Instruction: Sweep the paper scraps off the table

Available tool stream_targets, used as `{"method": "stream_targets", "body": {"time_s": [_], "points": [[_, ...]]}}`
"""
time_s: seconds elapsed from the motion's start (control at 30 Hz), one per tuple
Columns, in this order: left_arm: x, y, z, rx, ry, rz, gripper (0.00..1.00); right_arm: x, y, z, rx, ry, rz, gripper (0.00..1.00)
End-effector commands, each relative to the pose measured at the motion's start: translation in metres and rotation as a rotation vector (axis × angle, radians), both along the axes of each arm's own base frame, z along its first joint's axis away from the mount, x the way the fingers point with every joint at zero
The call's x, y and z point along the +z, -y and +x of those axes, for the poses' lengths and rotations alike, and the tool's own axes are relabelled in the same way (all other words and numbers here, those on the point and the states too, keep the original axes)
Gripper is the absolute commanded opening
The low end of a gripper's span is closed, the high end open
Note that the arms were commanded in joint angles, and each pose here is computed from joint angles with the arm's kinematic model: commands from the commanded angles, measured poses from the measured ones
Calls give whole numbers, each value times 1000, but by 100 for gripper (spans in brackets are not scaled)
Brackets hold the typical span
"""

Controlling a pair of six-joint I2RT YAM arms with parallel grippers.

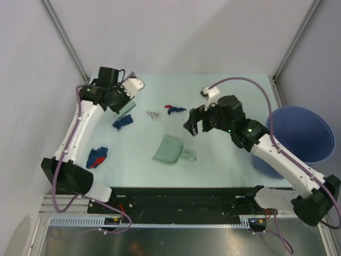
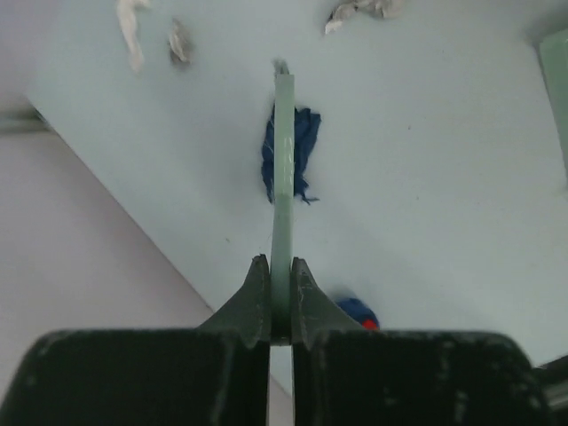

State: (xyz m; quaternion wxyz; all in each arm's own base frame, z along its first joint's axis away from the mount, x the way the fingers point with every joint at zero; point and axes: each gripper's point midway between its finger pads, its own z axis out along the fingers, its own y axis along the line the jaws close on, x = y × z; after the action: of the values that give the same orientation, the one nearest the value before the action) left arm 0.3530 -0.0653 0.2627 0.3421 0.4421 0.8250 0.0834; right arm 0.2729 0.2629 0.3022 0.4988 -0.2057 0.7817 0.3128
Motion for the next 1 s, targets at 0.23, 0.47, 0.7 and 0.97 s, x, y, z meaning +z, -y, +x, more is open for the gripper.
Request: {"method": "stream_targets", "body": {"time_s": [0.23,0.47,0.7,0.97], "points": [[4,-76,-60,364,-173,-217,0,-152,24,-50,312,-189,-688,100],[-9,-135,-109,510,-147,-141,0,-195,2,-58,464,-224,-768,100],[-10,-185,-132,657,-134,-93,0,-244,-5,-53,513,-254,-887,100],[-25,-210,-152,721,-174,-75,0,-280,3,-61,568,-335,-967,48]]}}
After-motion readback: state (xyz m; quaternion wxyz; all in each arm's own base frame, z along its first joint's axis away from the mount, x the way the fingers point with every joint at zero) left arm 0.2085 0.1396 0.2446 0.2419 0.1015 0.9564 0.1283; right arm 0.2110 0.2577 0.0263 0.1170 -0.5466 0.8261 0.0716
